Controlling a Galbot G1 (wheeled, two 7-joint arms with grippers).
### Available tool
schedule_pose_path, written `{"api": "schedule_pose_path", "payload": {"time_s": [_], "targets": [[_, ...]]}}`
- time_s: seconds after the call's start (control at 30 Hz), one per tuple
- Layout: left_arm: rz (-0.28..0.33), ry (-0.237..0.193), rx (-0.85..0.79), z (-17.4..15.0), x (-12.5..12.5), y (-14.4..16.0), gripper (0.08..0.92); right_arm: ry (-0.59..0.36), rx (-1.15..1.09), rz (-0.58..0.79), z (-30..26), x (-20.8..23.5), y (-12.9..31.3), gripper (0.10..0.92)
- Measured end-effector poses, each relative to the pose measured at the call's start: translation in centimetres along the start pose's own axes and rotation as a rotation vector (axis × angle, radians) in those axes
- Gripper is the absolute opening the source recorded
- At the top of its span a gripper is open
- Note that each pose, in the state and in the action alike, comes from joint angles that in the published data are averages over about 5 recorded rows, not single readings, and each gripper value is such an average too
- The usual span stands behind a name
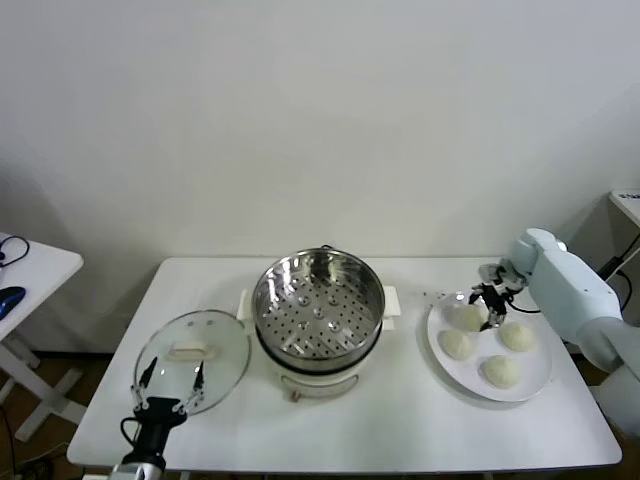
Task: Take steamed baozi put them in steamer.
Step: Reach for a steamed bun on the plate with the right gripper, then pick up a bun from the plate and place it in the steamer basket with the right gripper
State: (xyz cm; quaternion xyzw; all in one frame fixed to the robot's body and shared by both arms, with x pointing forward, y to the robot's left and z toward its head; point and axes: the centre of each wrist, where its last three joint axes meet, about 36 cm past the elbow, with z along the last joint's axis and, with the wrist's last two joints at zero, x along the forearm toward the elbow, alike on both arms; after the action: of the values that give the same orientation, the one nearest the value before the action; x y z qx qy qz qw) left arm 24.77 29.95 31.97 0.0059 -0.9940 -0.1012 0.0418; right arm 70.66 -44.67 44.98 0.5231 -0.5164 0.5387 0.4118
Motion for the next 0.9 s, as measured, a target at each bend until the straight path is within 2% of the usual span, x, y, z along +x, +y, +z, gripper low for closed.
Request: {"api": "schedule_pose_path", "payload": {"time_s": [0.23,0.47,0.7,0.9], "targets": [[-0.001,0.002,-0.001,0.0,0.1,0.0,0.823,-0.007,0.009,0.011,0.0,0.5,-0.1,0.683],[-0.003,0.006,-0.005,0.0,0.4,0.2,0.823,-0.017,0.056,0.04,-0.9,3.0,-0.9,0.679],[-0.001,0.011,-0.01,0.1,0.6,0.2,0.823,-0.03,0.183,0.097,-4.1,8.2,-2.5,0.686],[0.0,0.01,-0.014,0.0,0.7,0.1,0.823,-0.057,0.361,0.145,-10.0,14.0,-3.9,0.684]]}}
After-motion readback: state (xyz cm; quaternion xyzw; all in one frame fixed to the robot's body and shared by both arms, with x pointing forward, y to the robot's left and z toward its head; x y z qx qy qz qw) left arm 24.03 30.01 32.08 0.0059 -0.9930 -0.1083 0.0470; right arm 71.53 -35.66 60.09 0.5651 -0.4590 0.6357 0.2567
